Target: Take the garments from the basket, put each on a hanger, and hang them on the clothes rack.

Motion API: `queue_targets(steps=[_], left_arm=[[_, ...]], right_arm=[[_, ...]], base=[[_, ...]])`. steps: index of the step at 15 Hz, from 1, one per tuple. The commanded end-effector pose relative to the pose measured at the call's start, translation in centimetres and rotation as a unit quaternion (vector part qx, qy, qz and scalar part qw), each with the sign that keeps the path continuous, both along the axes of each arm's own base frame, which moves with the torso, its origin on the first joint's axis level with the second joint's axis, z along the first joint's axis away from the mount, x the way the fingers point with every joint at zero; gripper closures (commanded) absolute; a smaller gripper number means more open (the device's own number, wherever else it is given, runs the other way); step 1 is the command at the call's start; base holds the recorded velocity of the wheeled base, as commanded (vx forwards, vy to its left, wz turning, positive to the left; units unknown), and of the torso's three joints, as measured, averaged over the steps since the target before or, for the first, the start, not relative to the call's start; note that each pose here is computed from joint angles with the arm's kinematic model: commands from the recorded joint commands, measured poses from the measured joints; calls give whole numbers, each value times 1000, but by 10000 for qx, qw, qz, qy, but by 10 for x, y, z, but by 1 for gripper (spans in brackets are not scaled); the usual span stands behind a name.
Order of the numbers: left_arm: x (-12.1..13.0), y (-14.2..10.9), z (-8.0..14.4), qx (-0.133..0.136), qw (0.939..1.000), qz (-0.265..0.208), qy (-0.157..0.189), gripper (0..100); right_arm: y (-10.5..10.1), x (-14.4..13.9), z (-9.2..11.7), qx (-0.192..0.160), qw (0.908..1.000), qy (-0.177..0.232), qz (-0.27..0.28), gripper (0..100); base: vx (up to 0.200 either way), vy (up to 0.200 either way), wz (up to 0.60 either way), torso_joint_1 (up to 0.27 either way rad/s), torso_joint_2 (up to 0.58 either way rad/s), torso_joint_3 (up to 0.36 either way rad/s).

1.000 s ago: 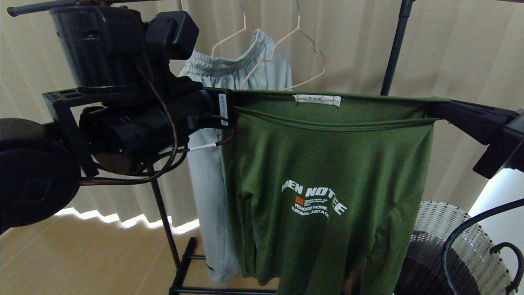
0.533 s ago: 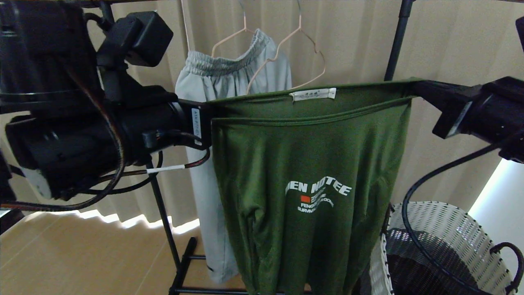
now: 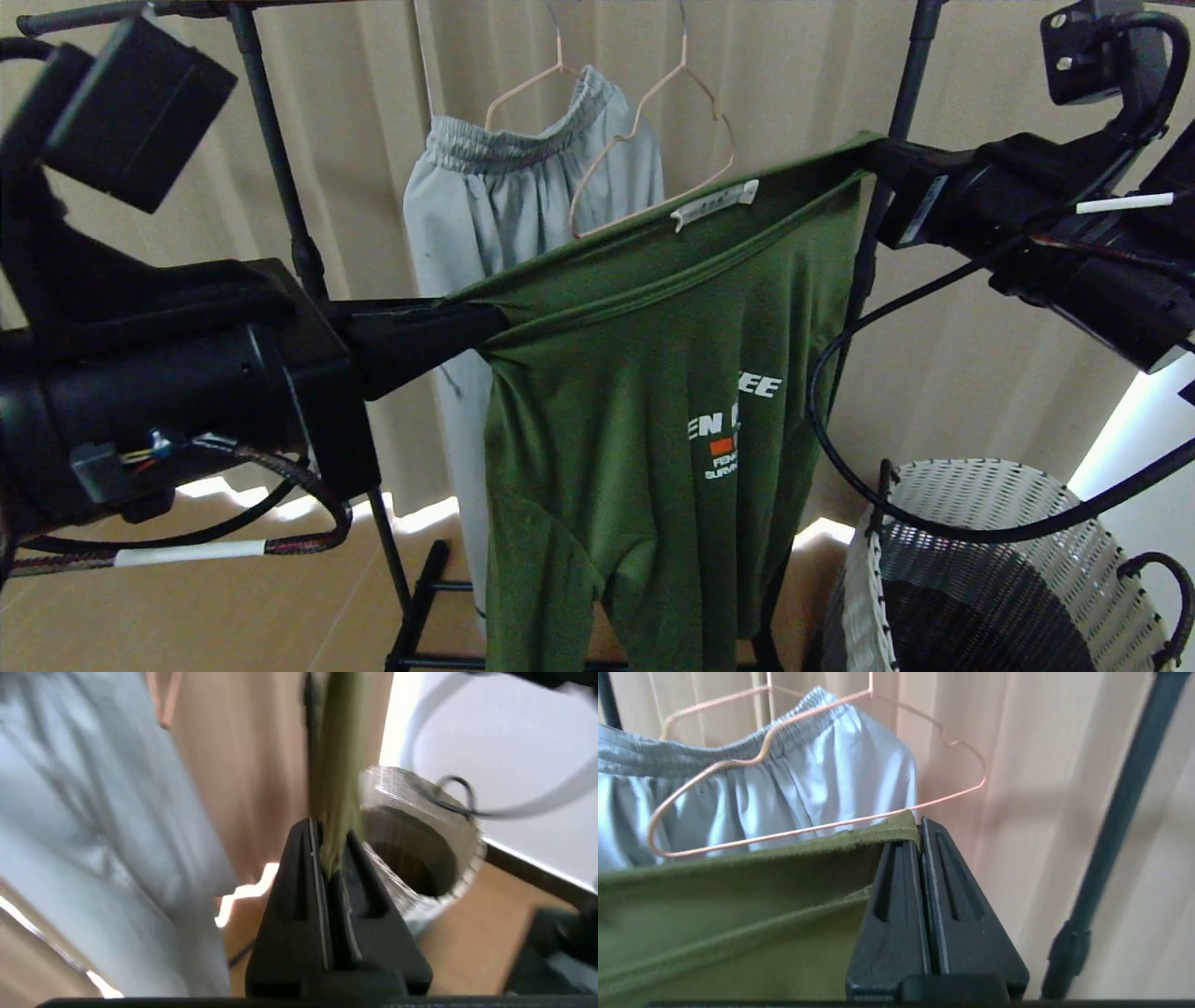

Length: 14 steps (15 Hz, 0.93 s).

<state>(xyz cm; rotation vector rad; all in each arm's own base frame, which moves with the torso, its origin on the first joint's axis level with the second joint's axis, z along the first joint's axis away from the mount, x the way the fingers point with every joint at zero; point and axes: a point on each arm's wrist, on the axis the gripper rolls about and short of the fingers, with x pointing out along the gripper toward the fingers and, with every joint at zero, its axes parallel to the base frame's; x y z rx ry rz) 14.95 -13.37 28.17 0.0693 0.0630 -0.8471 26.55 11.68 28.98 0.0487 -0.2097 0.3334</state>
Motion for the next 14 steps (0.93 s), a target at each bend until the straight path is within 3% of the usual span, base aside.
queue_targets(steps=[1,5,10,14], left_arm=[[-10,5,2,-49,9999,-76,-92,100],[-7,5,-5,275,9992,7,-282,100],[18,-2,3,456,9958,647,-451,100],[52,-25,11,502,9840,1661,-412,100]], right_arm=[[4,7,-7,-48,9999,104,3,100],[1,-1,-3,0,10000,41,-41,100],[-14,-32,10,47,9999,-128,-62,100],[-32,-73,29,30,10000,-86,-30,100]], base=[[0,0,0,0,0,0],[0,0,0,0,0,0],[0,0,0,0,0,0],[0,0,0,0,0,0]])
